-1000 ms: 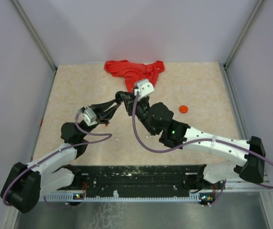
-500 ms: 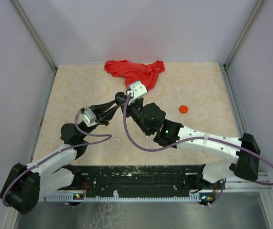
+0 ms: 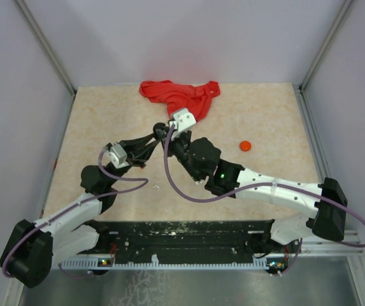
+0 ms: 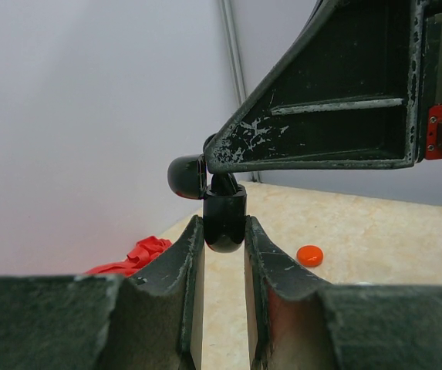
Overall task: Insert the wireless bluetooth earbuds into the charging case
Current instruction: Place the earbud in the charging case.
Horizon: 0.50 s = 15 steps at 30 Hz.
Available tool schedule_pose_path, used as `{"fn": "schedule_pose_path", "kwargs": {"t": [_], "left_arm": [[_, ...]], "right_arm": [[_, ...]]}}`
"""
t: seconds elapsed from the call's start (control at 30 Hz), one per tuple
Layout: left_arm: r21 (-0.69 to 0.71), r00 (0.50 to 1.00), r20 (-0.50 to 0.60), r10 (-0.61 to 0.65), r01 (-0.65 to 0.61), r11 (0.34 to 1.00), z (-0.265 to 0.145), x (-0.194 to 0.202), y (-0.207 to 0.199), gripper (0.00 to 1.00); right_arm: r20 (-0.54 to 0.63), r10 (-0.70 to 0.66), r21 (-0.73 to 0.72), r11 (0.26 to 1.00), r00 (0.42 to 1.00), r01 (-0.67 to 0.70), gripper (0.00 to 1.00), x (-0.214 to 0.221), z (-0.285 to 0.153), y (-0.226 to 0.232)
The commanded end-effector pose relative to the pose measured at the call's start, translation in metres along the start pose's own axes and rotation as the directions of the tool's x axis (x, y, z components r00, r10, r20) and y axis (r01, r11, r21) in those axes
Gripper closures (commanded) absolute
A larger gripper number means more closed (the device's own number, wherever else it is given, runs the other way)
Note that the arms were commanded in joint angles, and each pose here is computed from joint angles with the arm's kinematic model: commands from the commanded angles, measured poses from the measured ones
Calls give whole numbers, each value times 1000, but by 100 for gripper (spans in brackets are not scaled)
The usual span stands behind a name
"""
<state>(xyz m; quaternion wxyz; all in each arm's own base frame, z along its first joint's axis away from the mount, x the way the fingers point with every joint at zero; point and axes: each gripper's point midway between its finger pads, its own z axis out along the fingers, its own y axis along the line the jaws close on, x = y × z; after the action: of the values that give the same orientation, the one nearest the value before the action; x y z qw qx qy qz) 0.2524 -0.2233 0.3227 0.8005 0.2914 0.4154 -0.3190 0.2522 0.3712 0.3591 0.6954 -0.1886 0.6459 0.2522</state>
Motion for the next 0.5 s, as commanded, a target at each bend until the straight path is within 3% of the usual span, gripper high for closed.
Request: {"fn": "schedule_pose_path", "kwargs": {"t": [0.0,0.47], "left_arm": [[-42,999,44,-16,18,999,3,-16,6,99],[-43,998,31,-50,52,998,4,-15,5,99]], "right_arm": [[41,6,10,1000,999,-6,96,-17,-3,0],[19,-17,-40,999,1000,18,95,-8,-1,10]]}}
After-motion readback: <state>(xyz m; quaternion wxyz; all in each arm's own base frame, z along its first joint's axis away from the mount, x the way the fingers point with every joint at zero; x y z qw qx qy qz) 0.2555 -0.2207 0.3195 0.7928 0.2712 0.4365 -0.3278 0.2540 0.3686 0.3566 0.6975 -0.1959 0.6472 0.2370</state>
